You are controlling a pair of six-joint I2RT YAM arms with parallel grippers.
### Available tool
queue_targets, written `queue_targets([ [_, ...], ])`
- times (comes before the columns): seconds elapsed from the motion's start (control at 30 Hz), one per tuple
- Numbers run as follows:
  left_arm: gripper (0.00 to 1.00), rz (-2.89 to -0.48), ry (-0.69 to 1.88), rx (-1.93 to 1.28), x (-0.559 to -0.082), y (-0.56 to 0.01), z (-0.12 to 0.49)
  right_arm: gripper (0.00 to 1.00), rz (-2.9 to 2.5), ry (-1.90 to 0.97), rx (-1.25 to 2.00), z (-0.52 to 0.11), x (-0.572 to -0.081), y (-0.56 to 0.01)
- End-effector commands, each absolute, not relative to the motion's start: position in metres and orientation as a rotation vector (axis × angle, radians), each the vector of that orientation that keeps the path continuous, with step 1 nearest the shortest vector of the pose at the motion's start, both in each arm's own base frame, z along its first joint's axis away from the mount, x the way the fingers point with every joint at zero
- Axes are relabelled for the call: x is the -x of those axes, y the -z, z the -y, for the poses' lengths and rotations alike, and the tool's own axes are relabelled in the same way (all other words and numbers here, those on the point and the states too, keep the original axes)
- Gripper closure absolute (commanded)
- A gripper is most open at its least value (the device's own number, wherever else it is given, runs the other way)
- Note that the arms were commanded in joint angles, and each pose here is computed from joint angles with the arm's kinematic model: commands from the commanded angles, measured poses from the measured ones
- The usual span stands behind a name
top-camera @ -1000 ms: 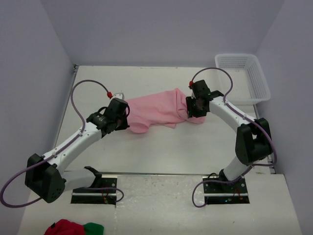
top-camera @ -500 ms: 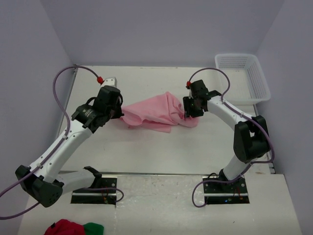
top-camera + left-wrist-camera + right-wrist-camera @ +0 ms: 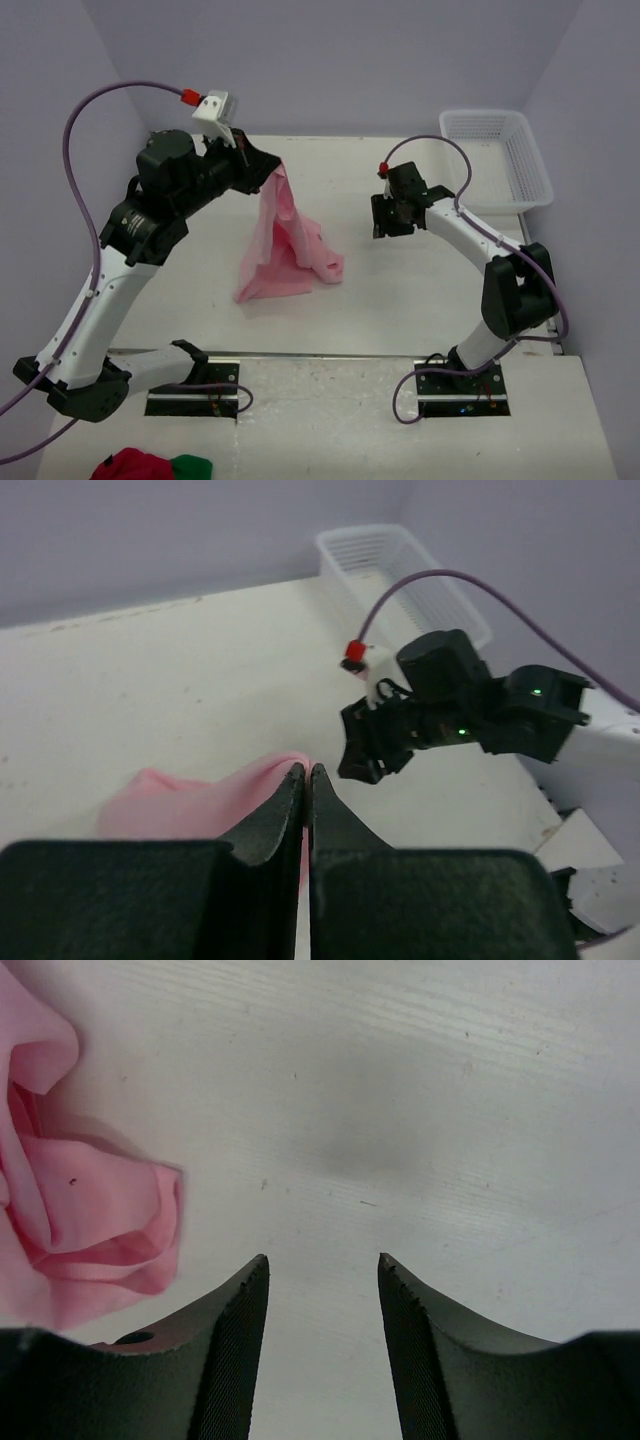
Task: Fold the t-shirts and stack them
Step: Flatten out the tshirt
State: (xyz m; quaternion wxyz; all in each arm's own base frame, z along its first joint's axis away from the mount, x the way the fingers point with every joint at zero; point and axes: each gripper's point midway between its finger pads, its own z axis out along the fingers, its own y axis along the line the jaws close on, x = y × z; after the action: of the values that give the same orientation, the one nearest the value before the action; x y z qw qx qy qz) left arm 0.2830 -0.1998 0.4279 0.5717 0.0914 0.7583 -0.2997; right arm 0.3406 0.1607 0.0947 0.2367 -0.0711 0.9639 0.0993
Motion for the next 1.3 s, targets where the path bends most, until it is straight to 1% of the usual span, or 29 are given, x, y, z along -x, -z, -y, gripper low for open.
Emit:
queue_targets([
  [0.0,1.0,-1.542,0.976,-0.525,-0.258,-0.49,0.251,0.51,-2.532,-0.307,0.196,-0.167,-0.35,-0.127],
  [0.03,1.0,-1.518,1.014,-0.553,-0.254,-0.498,0.256,0.5,-2.529,-0.292,0.189,-0.165,-0.351,-0.127],
  [0.07,1.0,-1.459,1.072,-0.62,-0.241,-0.519,0.262,0.5,-2.525,-0.285,0.182,-0.163,-0.352,-0.128],
  [0.13,1.0,-1.446,1.14,-0.672,-0.241,-0.526,0.276,0.5,-2.524,-0.267,0.163,-0.16,-0.352,-0.129],
  [0.2,1.0,-1.349,1.22,-0.752,-0.224,-0.554,0.282,0.5,-2.507,-0.171,0.096,-0.147,-0.358,-0.133],
  [0.27,1.0,-1.211,1.31,-0.82,-0.196,-0.592,0.281,0.5,-2.478,-0.1,0.044,-0.136,-0.362,-0.142],
  [0.3,1.0,-1.181,1.347,-0.849,-0.193,-0.599,0.285,0.5,-2.459,-0.094,0.025,-0.134,-0.364,-0.147],
  [0.4,1.0,-0.986,1.527,-0.952,-0.149,-0.647,0.28,0.5,-2.373,-0.071,-0.072,-0.12,-0.367,-0.174],
  [0.43,1.0,-0.926,1.551,-0.998,-0.136,-0.652,0.277,0.5,-2.348,-0.071,-0.092,-0.116,-0.367,-0.182],
  [0.47,1.0,-0.9,1.559,-1.007,-0.13,-0.657,0.274,0.5,-2.32,-0.057,-0.12,-0.112,-0.368,-0.19],
  [0.5,1.0,-0.917,1.543,-1.001,-0.135,-0.655,0.276,0.5,-2.277,-0.081,-0.131,-0.111,-0.366,-0.205],
  [0.57,1.0,-0.98,1.459,-0.917,-0.157,-0.655,0.277,0.49,-2.255,-0.104,-0.118,-0.112,-0.362,-0.215],
  [0.6,1.0,-1.076,1.392,-0.888,-0.176,-0.637,0.28,0.49,-2.257,-0.103,-0.114,-0.111,-0.358,-0.219],
  [0.67,1.0,-1.197,1.28,-0.768,-0.219,-0.62,0.273,0.49,-2.265,-0.094,-0.106,-0.108,-0.353,-0.22],
  [0.7,1.0,-1.296,1.22,-0.721,-0.24,-0.6,0.267,0.49,-2.272,-0.085,-0.101,-0.106,-0.349,-0.22],
  [0.73,1.0,-1.381,1.124,-0.61,-0.272,-0.585,0.253,0.49,-2.279,-0.079,-0.089,-0.105,-0.347,-0.218],
  [0.77,1.0,-1.499,1.069,-0.56,-0.292,-0.557,0.245,0.49,-2.282,-0.077,-0.082,-0.104,-0.346,-0.216],
  [0.83,1.0,-1.687,0.867,-0.361,-0.34,-0.511,0.213,0.49,-2.294,-0.087,-0.063,-0.106,-0.342,-0.214],
  [0.87,1.0,-1.824,0.78,-0.305,-0.353,-0.473,0.203,0.49,-2.303,-0.094,-0.051,-0.107,-0.34,-0.213],
  [0.9,1.0,-1.899,0.618,-0.18,-0.372,-0.448,0.18,0.49,-2.313,-0.116,-0.036,-0.111,-0.339,-0.211],
  [0.93,1.0,-2.017,0.503,-0.107,-0.381,-0.402,0.164,0.49,-2.322,-0.121,-0.031,-0.112,-0.339,-0.209],
  [0.97,1.0,-2.067,0.464,-0.084,-0.384,-0.379,0.158,0.49,-2.328,-0.131,-0.021,-0.114,-0.339,-0.208],
  [1.0,1.0,-2.181,0.41,-0.048,-0.385,-0.331,0.147,0.49,-2.345,-0.168,0.012,-0.121,-0.339,-0.204],
  [1.07,1.0,-2.223,0.334,-0.017,-0.389,-0.3,0.135,0.49,-2.357,-0.186,0.023,-0.126,-0.34,-0.201],
  [1.1,1.0,-2.279,0.269,0.015,-0.39,-0.272,0.122,0.49,-2.361,-0.191,0.028,-0.128,-0.34,-0.2],
  [1.2,1.0,-2.344,0.186,0.102,-0.398,-0.238,0.092,0.49,-2.378,-0.2,0.067,-0.135,-0.341,-0.194],
  [1.27,1.0,-2.344,0.171,0.154,-0.399,-0.235,0.078,0.5,-2.411,-0.223,0.107,-0.143,-0.338,-0.186],
])
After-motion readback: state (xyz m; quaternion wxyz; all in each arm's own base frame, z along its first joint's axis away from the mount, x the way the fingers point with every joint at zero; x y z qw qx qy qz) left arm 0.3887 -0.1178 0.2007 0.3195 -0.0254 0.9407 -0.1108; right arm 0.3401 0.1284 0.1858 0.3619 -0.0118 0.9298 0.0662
